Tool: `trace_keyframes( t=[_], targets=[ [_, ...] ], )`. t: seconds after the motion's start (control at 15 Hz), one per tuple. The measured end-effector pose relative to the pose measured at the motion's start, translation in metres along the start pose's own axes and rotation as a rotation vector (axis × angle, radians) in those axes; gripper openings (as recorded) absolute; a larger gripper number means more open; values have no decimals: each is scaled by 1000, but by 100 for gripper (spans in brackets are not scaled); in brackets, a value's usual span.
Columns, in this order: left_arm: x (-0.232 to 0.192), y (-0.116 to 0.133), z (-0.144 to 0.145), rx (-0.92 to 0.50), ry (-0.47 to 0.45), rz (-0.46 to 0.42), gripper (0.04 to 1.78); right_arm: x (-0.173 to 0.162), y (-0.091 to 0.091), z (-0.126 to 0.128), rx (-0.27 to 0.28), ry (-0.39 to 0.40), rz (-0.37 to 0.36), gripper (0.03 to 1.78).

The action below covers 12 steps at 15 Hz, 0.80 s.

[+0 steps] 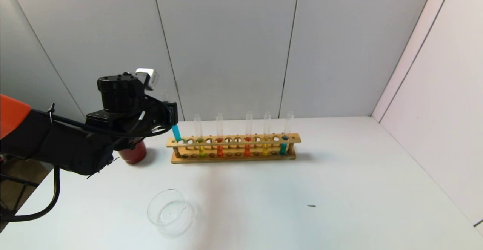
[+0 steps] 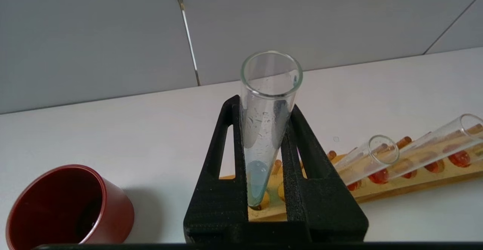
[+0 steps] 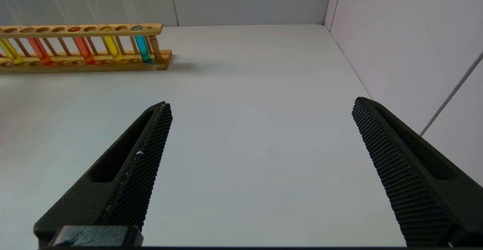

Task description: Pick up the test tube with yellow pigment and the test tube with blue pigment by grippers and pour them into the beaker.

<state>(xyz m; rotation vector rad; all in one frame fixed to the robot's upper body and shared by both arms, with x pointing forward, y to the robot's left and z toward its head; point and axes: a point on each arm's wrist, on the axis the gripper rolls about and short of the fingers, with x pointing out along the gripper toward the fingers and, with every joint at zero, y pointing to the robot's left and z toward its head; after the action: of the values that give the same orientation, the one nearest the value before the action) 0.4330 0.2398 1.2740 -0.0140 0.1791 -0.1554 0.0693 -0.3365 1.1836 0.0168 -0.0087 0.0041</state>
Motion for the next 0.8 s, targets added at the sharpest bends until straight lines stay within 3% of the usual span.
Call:
trace_keyframes(
  t=[0.47,0.8],
  targets=[
    [-7,-1,28,-6,-23,-2,31,0,0,0,0,0,0,174],
    [-49,6,32,36,85,8,31,0,0,0,0,0,0,174]
  ],
)
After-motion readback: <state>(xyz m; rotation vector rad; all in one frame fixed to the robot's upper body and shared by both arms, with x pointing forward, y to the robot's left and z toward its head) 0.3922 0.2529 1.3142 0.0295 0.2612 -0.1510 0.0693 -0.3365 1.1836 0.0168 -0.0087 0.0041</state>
